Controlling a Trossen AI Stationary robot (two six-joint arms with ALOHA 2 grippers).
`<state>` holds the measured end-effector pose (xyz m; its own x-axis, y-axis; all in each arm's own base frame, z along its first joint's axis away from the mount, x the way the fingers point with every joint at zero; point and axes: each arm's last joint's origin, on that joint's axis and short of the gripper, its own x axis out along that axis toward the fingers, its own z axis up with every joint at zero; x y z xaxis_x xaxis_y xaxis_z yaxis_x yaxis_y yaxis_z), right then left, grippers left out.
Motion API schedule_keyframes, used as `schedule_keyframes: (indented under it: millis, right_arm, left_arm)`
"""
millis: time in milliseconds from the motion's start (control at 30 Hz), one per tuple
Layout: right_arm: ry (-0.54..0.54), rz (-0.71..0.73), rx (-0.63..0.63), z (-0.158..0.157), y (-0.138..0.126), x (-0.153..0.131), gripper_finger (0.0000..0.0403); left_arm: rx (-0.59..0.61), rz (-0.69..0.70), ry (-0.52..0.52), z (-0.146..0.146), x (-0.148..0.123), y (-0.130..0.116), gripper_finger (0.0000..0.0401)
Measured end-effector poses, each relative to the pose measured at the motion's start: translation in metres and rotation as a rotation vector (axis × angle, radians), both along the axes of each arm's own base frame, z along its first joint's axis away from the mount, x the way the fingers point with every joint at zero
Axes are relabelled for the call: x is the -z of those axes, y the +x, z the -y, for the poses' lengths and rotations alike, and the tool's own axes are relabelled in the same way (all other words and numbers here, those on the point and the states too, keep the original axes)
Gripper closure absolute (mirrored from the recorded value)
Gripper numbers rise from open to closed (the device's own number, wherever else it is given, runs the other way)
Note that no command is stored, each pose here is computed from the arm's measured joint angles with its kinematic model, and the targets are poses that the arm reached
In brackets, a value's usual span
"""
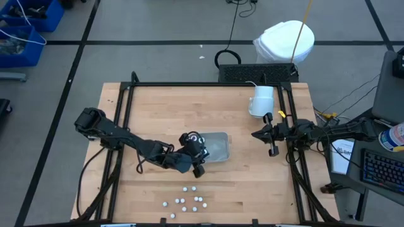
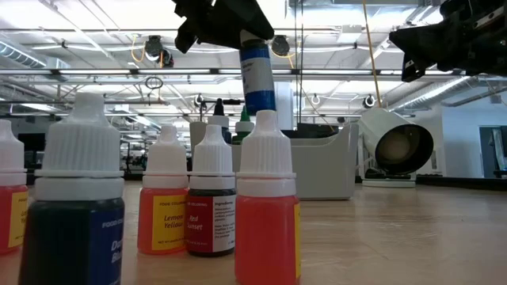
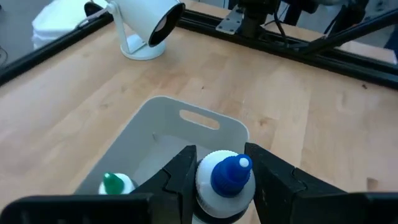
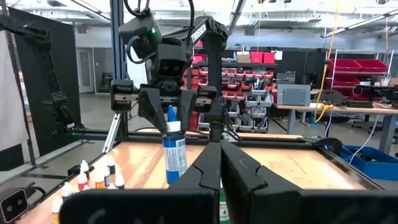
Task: Pick & Place food coloring
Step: Put the big blue food coloring into the gray bin
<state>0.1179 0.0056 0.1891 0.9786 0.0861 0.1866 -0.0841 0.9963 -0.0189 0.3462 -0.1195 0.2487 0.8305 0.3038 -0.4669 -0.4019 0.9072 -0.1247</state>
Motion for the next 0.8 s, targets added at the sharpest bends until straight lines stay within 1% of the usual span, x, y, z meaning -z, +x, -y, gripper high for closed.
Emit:
schedule_keyframes:
  millis: [167,233,467,667,733,800]
  right_arm:
    - [0.058,-0.001,-0.012,0.000,0.000,0.000,0.0403]
    - [0.057,0.007,-0.012,0.000,0.000,-0.001,0.0403]
    - [0.049,0.017,-0.011,0.000,0.000,-0.002,0.0403]
    - [0.037,0.025,-0.008,0.000,-0.001,-0.003,0.0403]
    - [0.021,0.036,-0.005,0.000,-0.001,-0.004,0.0403]
    - [0.019,0.045,-0.005,0.000,-0.001,-0.004,0.0403]
  left_arm:
    - [-0.058,0.040,-0.060,0.001,-0.001,0.000,0.0276]
    - [-0.090,0.067,-0.092,0.002,-0.002,0.000,0.0276]
    - [-0.219,0.177,-0.128,0.015,-0.005,-0.006,0.0276]
    - [-0.272,0.234,-0.186,0.023,-0.006,-0.011,0.0276]
    - [-0.281,0.239,-0.187,0.024,-0.005,-0.007,0.0276]
    - [-0.283,0.217,-0.173,0.025,-0.005,-0.003,0.0276]
